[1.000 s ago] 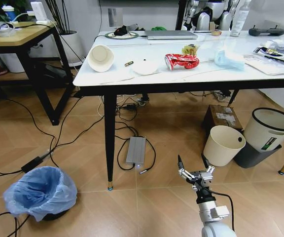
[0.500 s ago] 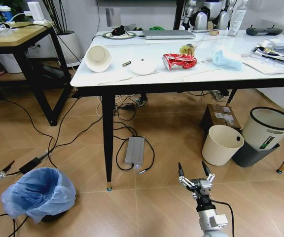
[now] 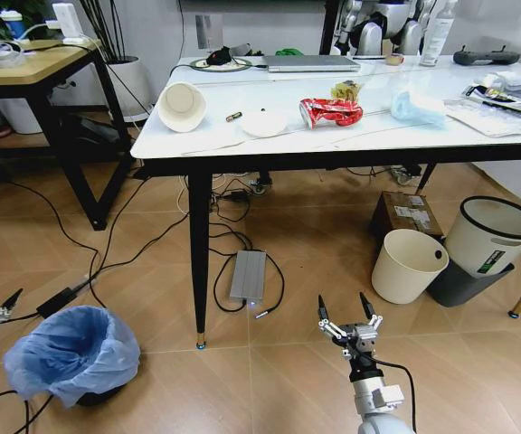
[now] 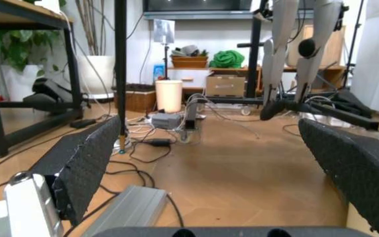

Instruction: Pick up the trash bin and place the trash from the table into it.

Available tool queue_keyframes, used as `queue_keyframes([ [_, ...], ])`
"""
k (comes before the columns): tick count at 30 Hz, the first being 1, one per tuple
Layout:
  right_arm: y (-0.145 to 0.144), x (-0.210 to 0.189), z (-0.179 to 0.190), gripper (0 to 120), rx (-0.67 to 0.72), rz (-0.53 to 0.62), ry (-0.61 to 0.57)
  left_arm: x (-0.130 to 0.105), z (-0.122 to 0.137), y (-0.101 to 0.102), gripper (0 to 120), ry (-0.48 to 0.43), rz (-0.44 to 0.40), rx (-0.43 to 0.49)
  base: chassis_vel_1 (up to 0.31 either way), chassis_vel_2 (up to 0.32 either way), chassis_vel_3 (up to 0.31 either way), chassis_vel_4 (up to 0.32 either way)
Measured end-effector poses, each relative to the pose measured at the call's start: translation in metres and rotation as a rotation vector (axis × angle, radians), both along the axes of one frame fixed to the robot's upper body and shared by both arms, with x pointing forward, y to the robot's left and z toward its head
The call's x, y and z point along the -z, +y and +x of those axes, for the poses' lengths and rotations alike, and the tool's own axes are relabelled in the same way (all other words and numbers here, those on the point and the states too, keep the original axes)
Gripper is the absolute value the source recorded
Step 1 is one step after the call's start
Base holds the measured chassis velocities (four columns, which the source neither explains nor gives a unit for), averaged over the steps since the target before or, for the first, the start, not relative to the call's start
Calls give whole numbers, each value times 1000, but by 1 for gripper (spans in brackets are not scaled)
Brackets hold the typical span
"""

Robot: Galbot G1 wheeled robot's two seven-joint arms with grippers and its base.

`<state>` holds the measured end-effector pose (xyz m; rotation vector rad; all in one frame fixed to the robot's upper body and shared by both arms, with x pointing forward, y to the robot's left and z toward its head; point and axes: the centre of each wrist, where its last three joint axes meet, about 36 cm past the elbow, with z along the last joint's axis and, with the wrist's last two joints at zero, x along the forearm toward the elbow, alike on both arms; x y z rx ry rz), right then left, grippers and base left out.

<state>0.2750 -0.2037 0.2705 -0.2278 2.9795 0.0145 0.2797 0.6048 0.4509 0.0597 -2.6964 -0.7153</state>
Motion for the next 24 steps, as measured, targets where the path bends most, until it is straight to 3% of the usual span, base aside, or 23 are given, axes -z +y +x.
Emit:
queue_keyframes([
  [6,14,9,-1,100,-41,2,14,16,6,8,98,147,-58,14,0,0,0,0],
  [11,24,11,-3,100,-70,7,22,34,0,13,81,264,-59,90,0,0,0,0],
  [15,25,12,-8,100,-77,-4,32,35,3,16,68,299,-27,155,0,0,0,0],
  [19,27,12,-9,100,-84,-9,32,37,1,19,79,278,-36,146,0,0,0,0],
  [24,28,12,-10,100,-92,-15,35,48,-10,28,96,217,-87,8,0,0,0,0],
])
